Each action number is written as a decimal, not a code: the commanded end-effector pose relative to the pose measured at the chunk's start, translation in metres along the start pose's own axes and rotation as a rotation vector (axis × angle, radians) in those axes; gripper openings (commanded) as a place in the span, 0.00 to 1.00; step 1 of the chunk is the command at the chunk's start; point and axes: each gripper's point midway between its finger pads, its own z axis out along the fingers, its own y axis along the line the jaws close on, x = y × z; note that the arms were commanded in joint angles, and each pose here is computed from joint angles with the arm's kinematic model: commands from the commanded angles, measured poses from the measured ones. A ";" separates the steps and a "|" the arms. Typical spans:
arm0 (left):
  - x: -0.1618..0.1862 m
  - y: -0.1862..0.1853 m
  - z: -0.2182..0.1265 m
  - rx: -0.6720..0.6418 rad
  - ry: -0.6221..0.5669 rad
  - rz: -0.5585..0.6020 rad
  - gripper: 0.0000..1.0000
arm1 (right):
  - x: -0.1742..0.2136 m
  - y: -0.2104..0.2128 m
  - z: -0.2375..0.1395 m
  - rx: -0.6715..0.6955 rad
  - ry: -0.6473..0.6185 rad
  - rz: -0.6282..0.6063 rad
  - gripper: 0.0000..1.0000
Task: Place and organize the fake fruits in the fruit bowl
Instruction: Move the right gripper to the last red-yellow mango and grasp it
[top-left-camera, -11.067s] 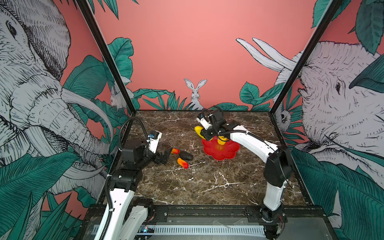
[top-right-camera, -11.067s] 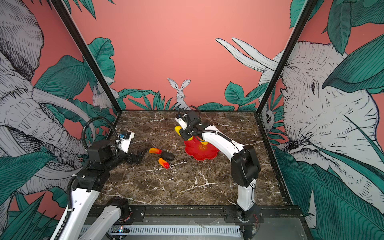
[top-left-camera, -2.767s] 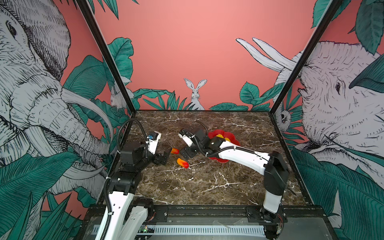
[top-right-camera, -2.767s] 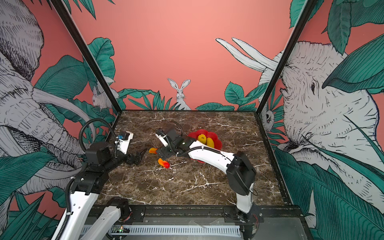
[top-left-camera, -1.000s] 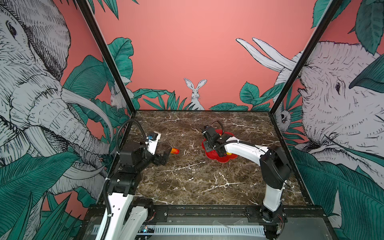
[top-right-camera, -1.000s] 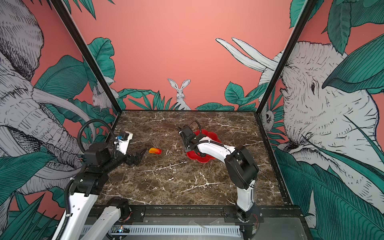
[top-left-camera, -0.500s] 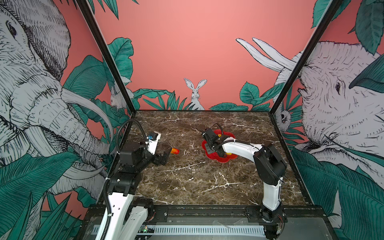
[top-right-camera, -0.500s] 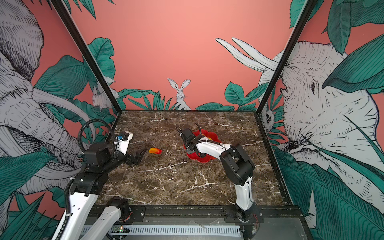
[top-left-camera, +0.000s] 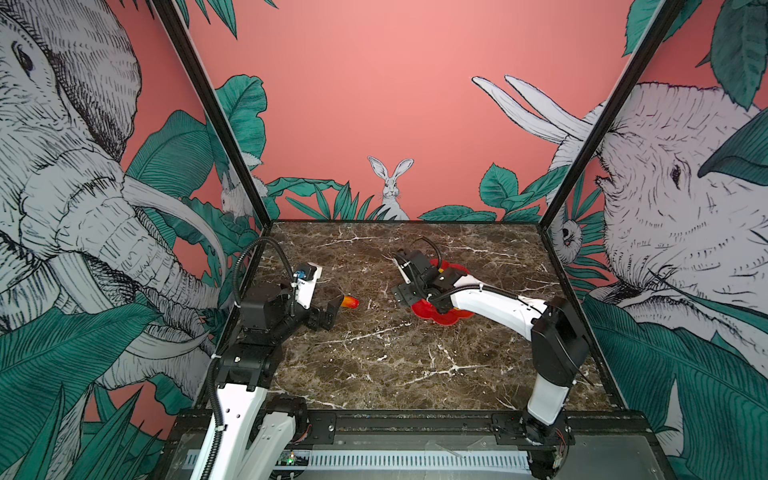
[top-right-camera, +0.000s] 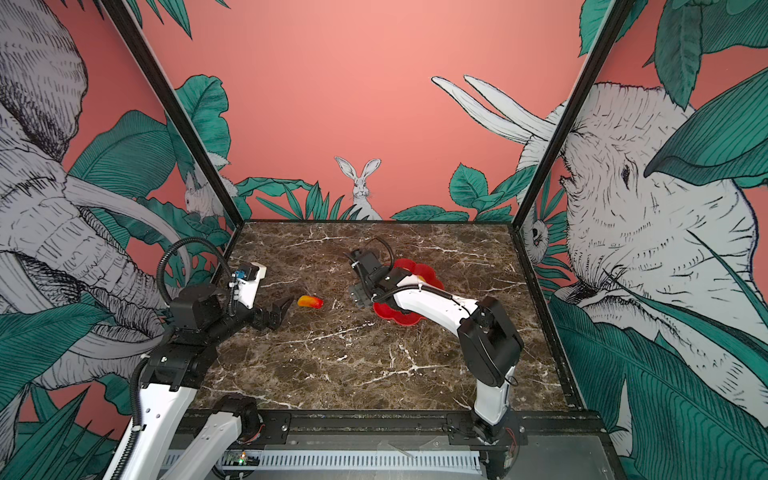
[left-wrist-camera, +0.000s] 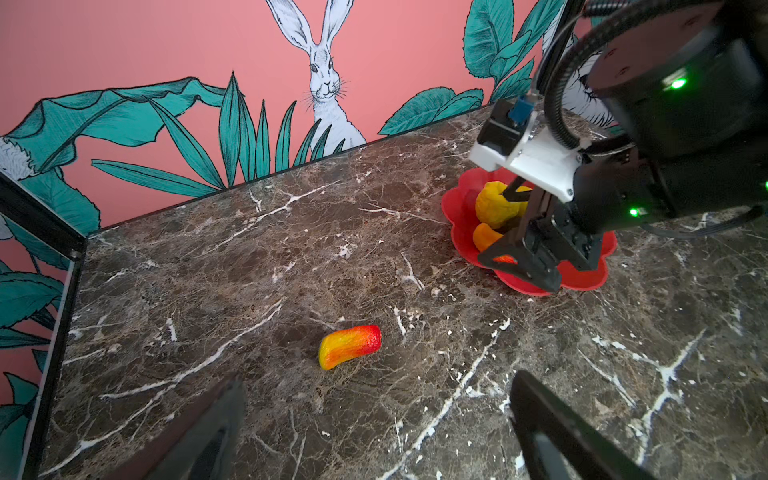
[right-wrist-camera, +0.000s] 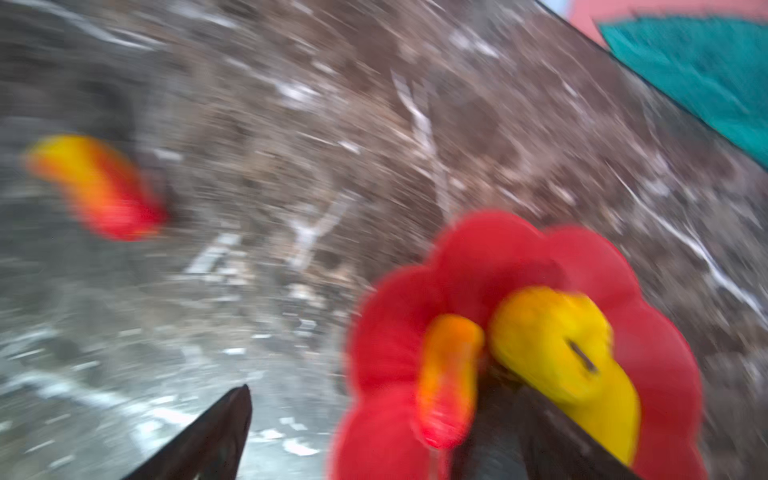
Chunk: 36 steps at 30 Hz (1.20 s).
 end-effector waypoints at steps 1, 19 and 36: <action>0.002 -0.001 0.000 0.006 0.005 0.013 1.00 | -0.021 0.060 0.010 -0.199 -0.050 -0.122 0.99; 0.001 -0.001 -0.003 -0.003 -0.004 0.018 1.00 | -0.053 0.146 0.118 -0.398 -0.114 0.015 0.98; 0.000 -0.001 -0.003 -0.002 -0.006 0.021 1.00 | -0.039 0.135 0.143 -0.315 -0.062 0.049 0.48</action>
